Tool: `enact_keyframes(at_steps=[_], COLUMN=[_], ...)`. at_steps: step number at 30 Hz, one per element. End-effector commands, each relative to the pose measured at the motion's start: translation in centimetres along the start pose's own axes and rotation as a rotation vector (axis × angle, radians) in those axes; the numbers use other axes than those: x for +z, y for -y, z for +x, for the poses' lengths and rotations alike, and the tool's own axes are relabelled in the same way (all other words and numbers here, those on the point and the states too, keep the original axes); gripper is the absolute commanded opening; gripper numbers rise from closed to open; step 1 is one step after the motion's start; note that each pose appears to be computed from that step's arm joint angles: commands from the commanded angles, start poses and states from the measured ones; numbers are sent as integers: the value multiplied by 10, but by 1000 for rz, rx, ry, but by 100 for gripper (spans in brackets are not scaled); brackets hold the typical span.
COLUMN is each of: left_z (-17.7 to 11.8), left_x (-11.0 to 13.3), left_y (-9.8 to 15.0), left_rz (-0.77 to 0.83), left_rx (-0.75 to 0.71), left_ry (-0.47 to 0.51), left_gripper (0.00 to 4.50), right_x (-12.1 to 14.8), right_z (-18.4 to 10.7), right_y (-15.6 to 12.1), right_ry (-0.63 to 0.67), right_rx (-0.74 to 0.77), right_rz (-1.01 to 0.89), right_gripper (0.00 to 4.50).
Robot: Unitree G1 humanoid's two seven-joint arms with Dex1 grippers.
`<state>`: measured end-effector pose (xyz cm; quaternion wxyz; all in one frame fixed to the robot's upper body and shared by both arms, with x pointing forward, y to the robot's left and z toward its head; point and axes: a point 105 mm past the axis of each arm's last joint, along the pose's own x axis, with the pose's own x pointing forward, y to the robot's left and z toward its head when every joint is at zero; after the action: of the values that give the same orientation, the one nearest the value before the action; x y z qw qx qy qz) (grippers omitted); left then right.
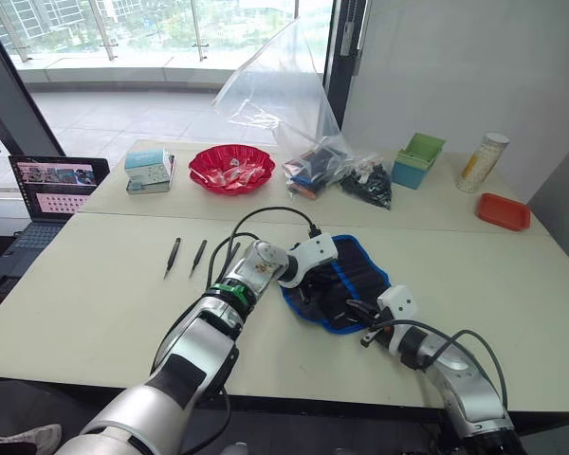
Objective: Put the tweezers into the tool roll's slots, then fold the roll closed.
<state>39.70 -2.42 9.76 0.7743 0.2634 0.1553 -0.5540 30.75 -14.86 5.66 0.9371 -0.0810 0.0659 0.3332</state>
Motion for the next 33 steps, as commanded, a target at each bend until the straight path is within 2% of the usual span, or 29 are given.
enact_keyframes(at_steps=[1,2,4,6,8,11,14,15,19,23,24,26,28,33], left_z=[2,2,0,-7,-19,-49,-86,-103,-159,-188,-193,-203,-214,-242], left_x=[10,10,9,4,8,16,10,11,7,-14,-21,-48,-66,-100], left_y=[-2,-3,-3,-1,-6,-15,-21,-25,-27,-23,-21,-9,-5,5], left_rz=[52,56,6,24,35,32,72,65,-13,-98,-126,-146,-181,-265], left_rx=[20,22,2,-44,-43,-16,9,26,66,111,121,135,185,332], left_ry=[-3,-8,-2,-45,-37,4,-1,31,164,235,242,178,156,172], left_gripper=[1,1,85,147,209,309,407,440,445,445,445,445,445,445], right_x=[-41,-41,-41,-41,-41,-39,-25,-17,13,28,29,28,26,19], right_z=[-10,-10,-11,-11,-11,-10,-9,-8,-9,-12,-12,-9,-6,-2], right_y=[-9,-8,-8,-7,-7,-7,2,4,9,14,15,13,13,17], right_ry=[-144,-144,-145,-145,-144,-134,-64,-25,125,200,204,184,178,157], right_rx=[8,7,4,3,1,-3,-47,-51,-61,-84,-88,-79,-81,-99], right_rz=[63,63,62,62,63,54,50,50,70,85,84,61,66,69], right_gripper=[0,0,0,0,0,0,0,0,0,0,0,0,0,0])
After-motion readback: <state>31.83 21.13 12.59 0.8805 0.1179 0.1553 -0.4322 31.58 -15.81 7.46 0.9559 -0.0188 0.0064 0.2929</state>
